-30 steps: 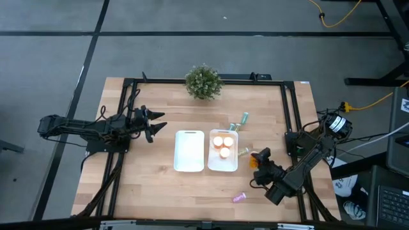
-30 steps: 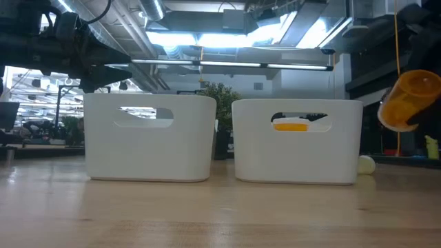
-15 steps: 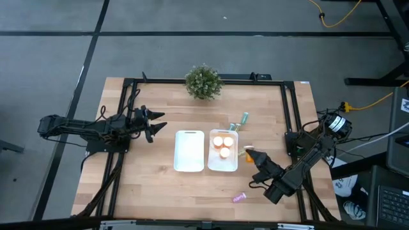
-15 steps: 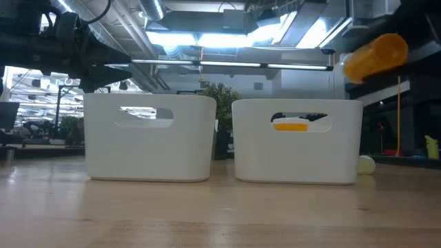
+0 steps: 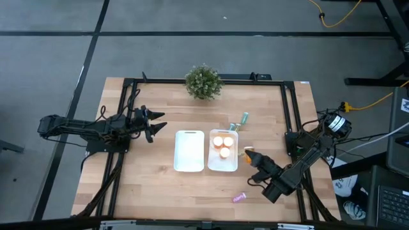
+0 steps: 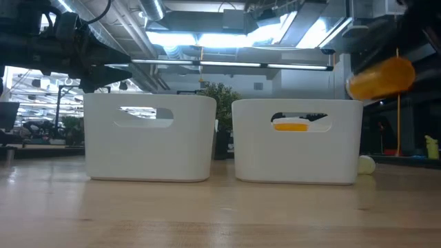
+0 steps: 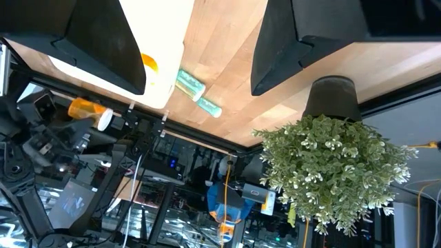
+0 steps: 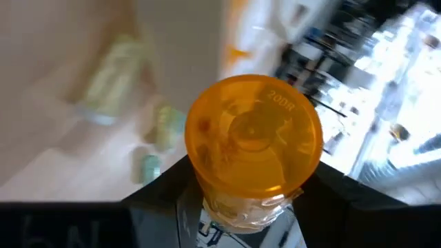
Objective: Pick and place medicine bottles into bin by pill shape (circle, oval)
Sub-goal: Put the orange capsule bottle into the right white bin
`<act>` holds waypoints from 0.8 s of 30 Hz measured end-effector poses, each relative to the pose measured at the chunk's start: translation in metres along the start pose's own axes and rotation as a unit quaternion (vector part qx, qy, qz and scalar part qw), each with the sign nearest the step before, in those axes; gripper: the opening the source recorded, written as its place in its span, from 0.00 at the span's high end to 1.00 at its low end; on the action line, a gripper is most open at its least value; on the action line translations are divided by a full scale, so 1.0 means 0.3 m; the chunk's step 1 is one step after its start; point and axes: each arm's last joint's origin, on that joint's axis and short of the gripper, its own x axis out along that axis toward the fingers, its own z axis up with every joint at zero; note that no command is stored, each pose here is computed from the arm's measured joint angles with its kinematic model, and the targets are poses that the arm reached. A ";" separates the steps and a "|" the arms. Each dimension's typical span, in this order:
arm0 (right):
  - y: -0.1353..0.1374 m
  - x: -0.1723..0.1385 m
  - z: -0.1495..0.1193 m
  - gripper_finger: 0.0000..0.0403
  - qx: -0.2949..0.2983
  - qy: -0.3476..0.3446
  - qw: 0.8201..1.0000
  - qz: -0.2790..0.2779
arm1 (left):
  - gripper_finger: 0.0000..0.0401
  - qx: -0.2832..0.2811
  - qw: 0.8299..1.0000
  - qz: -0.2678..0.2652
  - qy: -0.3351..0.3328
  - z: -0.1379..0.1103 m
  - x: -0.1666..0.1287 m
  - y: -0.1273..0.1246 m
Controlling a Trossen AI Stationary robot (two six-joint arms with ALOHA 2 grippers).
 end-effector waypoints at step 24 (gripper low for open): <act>0.043 -0.001 0.014 0.52 0.024 -0.055 0.960 0.274 | 0.36 0.000 1.000 0.000 0.000 0.000 0.000 0.000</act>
